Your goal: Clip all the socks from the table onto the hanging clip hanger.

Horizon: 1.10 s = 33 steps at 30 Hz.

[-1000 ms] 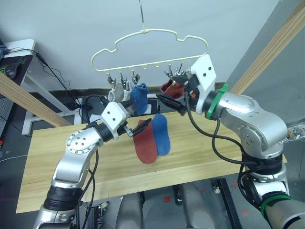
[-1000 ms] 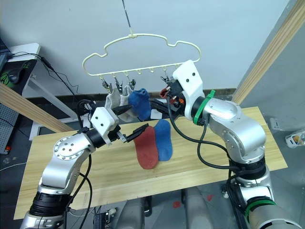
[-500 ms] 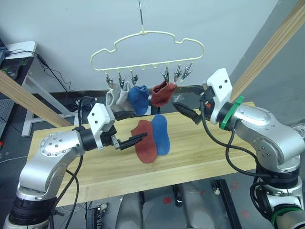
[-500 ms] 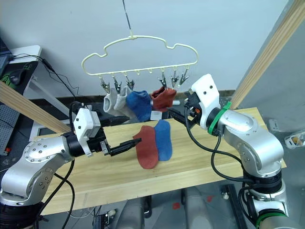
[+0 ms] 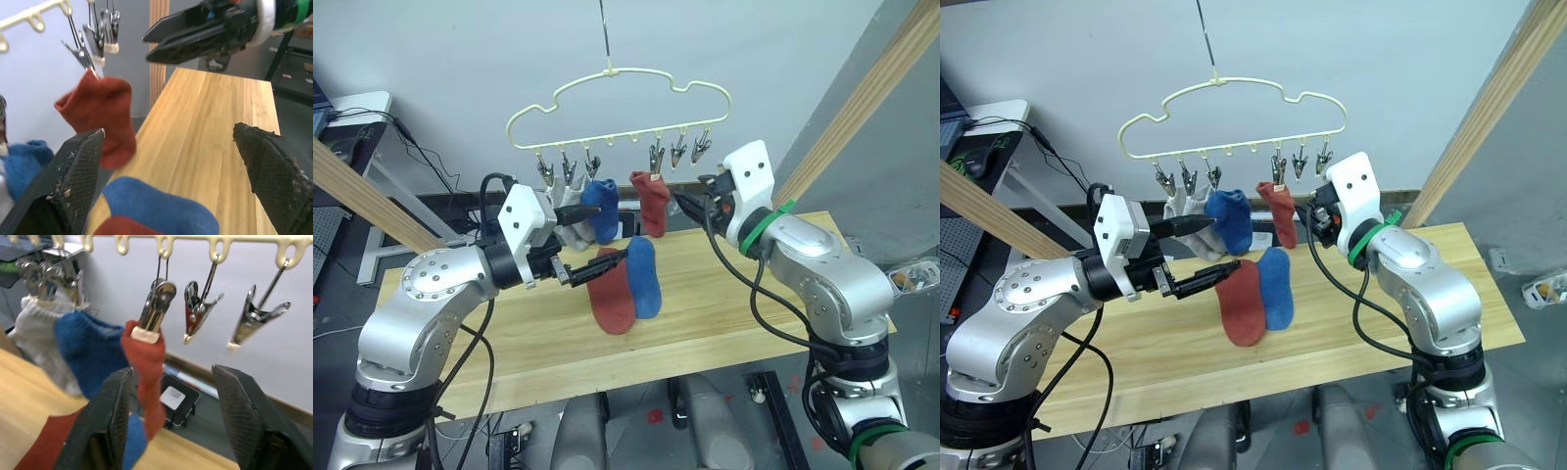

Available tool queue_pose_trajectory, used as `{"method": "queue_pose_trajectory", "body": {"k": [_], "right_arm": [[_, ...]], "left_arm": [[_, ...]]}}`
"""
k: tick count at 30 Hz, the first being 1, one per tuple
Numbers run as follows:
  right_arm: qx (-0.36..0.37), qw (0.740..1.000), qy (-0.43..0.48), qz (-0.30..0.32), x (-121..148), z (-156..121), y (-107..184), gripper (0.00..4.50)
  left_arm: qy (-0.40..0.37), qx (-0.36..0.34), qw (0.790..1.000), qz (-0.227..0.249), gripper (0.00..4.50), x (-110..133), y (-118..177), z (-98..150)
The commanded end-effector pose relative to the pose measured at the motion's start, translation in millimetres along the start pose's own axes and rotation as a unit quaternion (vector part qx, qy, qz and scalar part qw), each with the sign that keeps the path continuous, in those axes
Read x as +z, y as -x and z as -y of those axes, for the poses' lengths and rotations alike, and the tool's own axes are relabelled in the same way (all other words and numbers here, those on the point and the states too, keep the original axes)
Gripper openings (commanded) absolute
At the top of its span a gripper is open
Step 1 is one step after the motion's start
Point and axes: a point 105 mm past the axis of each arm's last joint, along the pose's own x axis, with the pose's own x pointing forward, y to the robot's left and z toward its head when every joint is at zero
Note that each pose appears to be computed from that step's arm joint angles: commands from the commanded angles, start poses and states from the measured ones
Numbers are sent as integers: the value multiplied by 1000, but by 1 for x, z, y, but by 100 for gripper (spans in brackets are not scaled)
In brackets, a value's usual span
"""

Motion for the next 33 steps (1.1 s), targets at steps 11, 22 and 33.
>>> {"method": "queue_pose_trajectory", "body": {"k": [11,22,33], "right_arm": [[-45,998,17,52,20,9,-36,261],[-60,995,22,76,28,11,-49,261],[-74,993,-4,90,31,12,-55,261]], "left_arm": [[-18,-10,999,25,450,16,-11,-4],[-19,-8,999,24,450,14,-10,-5],[-20,-7,1000,22,450,11,-9,-6]]}}
